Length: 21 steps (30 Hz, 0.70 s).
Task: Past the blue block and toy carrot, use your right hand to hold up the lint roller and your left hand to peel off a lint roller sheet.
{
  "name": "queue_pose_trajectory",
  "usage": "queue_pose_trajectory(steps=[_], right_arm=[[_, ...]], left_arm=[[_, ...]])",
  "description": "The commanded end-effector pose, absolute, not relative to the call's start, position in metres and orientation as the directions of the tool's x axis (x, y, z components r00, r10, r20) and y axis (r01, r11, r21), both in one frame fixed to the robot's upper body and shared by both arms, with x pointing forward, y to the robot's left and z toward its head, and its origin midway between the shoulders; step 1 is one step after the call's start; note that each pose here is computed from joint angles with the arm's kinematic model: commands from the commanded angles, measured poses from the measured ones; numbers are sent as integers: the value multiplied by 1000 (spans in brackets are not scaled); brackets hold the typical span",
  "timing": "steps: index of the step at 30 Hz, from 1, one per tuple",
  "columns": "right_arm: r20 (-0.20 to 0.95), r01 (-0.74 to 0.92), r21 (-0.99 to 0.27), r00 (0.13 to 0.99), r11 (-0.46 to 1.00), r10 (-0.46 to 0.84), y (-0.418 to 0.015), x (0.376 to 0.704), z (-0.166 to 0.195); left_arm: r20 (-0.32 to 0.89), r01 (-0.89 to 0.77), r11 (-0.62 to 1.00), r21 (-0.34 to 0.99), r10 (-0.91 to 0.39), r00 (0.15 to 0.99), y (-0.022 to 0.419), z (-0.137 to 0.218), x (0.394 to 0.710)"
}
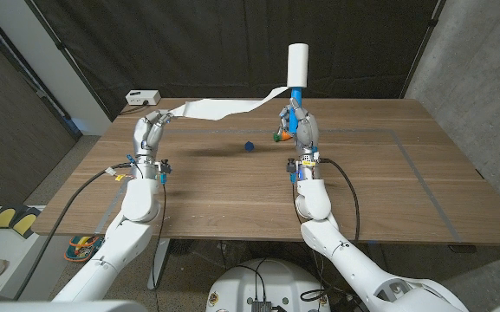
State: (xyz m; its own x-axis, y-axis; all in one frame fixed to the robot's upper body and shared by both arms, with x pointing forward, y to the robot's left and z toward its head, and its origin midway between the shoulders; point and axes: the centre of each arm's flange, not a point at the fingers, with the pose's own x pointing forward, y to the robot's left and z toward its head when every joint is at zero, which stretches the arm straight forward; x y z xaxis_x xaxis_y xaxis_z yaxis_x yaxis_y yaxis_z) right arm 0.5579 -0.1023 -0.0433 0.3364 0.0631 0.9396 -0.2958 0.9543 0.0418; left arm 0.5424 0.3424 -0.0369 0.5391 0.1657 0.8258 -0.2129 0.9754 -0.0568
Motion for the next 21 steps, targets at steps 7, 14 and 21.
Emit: queue_pose_trajectory(steps=[7,14,21], right_arm=[[940,-300,36,334,953,69,-93,557,-45],[942,-305,27,325,952,77,-90,556,-43],[935,-304,17,341,952,92,-92,551,-47]], left_arm=[[675,-568,822,-23,432,598,341,-37,523],[701,-585,810,-52,447,556,338,-44,523],[750,-592,792,150,299,590,330,-40,518]])
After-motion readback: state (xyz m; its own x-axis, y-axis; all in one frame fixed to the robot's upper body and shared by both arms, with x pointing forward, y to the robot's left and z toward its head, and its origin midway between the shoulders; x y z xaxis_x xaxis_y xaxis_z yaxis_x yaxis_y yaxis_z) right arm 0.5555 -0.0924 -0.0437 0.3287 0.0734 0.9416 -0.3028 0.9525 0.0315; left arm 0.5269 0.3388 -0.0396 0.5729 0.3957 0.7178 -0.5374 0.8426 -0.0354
